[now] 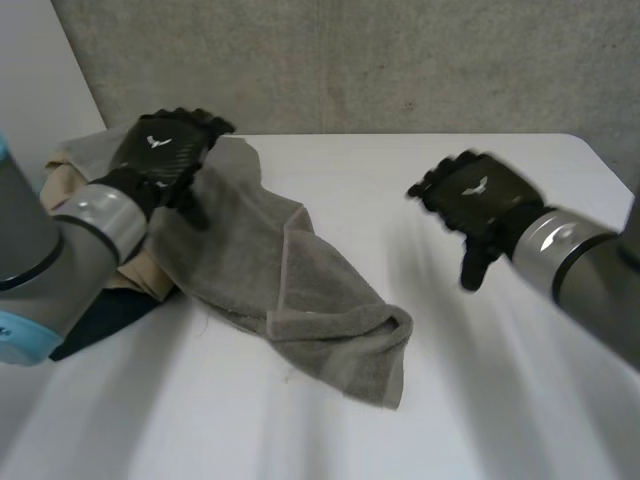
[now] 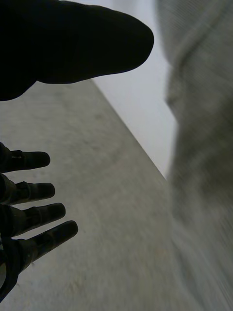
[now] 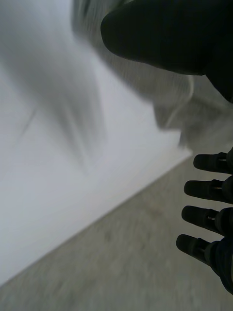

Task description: Fold the laundry.

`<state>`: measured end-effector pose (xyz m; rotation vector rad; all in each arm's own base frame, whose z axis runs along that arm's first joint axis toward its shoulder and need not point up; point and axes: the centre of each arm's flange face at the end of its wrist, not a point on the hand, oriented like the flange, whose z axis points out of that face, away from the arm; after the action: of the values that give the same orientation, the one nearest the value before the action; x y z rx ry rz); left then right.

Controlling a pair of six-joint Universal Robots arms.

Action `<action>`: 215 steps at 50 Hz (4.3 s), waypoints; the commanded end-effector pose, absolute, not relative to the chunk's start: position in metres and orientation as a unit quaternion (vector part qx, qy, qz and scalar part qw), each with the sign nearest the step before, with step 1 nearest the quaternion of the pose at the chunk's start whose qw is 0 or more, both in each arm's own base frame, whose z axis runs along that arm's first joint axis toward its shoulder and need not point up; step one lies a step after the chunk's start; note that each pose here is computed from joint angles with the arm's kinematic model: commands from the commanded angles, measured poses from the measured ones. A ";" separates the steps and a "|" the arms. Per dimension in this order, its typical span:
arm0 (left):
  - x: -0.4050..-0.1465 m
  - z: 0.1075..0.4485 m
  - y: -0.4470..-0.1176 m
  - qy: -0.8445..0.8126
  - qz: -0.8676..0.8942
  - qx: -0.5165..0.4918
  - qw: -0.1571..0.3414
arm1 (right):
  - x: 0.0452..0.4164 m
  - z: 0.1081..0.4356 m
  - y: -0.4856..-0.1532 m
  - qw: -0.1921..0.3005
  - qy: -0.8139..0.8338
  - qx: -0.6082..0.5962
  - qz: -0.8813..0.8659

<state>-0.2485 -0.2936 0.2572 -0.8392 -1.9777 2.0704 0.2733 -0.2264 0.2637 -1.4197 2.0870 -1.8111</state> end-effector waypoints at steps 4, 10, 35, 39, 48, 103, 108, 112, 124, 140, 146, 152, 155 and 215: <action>-0.214 0.198 -0.329 -0.646 0.646 -0.406 -0.030 | 0.297 0.204 -0.198 0.067 0.696 -0.472 -0.537; -0.216 0.170 -0.343 -0.649 0.626 -0.432 -0.029 | 0.293 0.187 -0.197 0.053 0.701 -0.465 -0.537; -0.304 0.388 -0.229 -0.500 0.787 -0.236 0.275 | 0.273 0.250 -0.222 0.026 0.687 -0.361 -0.630; -0.315 0.381 -0.228 -0.512 0.784 -0.222 0.271 | 0.263 0.268 -0.230 0.021 0.681 -0.331 -0.653; -0.356 0.237 -0.247 -0.639 0.669 -0.309 0.222 | 0.242 0.283 -0.251 -0.008 0.680 -0.296 -0.671; -0.306 0.264 -0.205 -0.627 0.694 -0.324 0.140 | 0.259 0.272 -0.224 -0.006 0.675 -0.437 -0.595; -0.317 0.225 -0.221 -0.656 0.659 -0.344 0.129 | 0.272 0.253 -0.243 -0.017 0.654 -0.490 -0.576; -0.334 0.203 -0.239 -0.646 0.660 -0.367 0.113 | 0.287 0.229 -0.266 -0.033 0.628 -0.531 -0.569; -0.373 0.181 -0.276 -0.615 0.689 -0.368 0.110 | 0.289 0.187 -0.321 -0.139 0.630 -0.467 -0.604; -0.299 0.209 -0.199 -0.713 0.647 -0.251 0.102 | 0.236 0.212 -0.222 0.056 0.826 -0.198 -0.525; -0.290 0.193 -0.190 -0.737 0.622 -0.238 0.109 | 0.236 0.191 -0.196 0.090 0.852 -0.181 -0.482; -0.287 0.178 -0.197 -0.753 0.607 -0.234 0.099 | 0.257 0.166 -0.176 0.120 0.851 -0.203 -0.470; -0.282 0.169 -0.210 -0.764 0.599 -0.225 0.086 | 0.265 0.151 -0.182 0.116 0.845 -0.205 -0.480; -0.231 0.273 -0.277 -0.727 0.638 -0.245 0.065 | 0.150 0.306 -0.282 -0.038 0.762 -0.413 -0.498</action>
<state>-0.2159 -0.2689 0.3073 -0.6290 -2.1327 2.0357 0.1540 -0.2623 0.3307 -1.2425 2.4381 -1.7042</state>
